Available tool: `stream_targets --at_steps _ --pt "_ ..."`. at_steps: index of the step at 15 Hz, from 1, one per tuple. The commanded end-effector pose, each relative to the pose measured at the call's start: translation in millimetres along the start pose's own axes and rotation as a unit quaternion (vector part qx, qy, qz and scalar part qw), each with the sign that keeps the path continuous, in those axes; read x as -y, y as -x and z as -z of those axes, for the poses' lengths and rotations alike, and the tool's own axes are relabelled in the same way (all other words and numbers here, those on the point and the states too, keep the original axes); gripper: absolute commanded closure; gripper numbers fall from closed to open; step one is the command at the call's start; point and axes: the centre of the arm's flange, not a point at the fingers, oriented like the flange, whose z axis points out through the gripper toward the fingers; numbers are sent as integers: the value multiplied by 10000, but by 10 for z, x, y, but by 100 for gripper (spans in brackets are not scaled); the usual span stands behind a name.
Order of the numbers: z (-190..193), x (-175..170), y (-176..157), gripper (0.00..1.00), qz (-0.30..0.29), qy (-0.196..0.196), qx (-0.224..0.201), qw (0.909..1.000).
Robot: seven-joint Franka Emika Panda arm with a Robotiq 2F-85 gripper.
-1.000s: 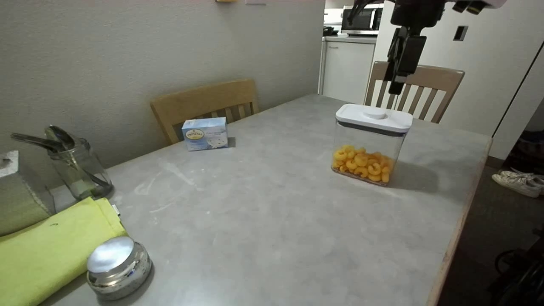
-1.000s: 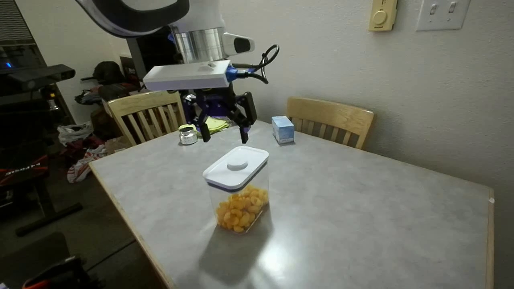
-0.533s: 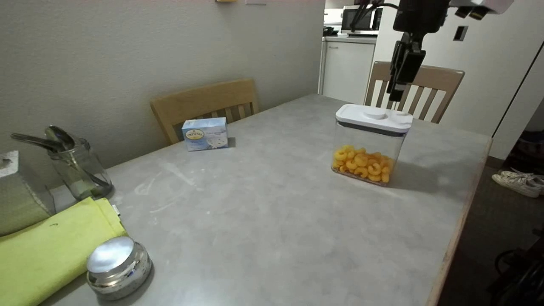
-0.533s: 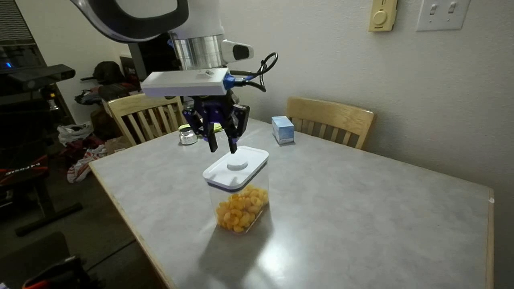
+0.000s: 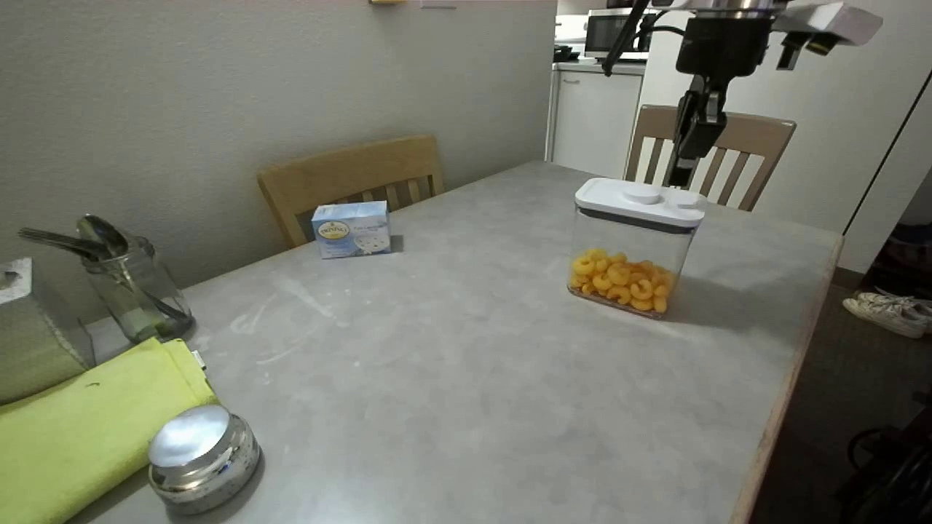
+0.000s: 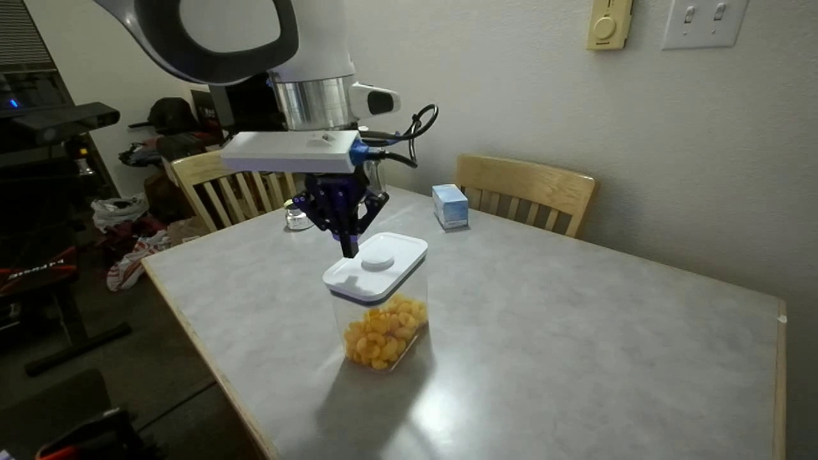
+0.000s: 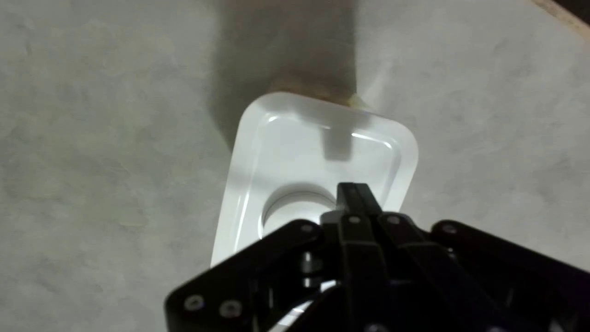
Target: Close the container
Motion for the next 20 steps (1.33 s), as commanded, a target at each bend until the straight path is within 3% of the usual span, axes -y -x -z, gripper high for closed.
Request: stream_targets --at_steps 1,7,20 --pt "-237 -38 42 100 -65 -90 -115 9999" --pt "-325 -76 -11 100 -123 -217 -496 9985" --pt "-100 -186 -117 100 98 -100 -761 9970"
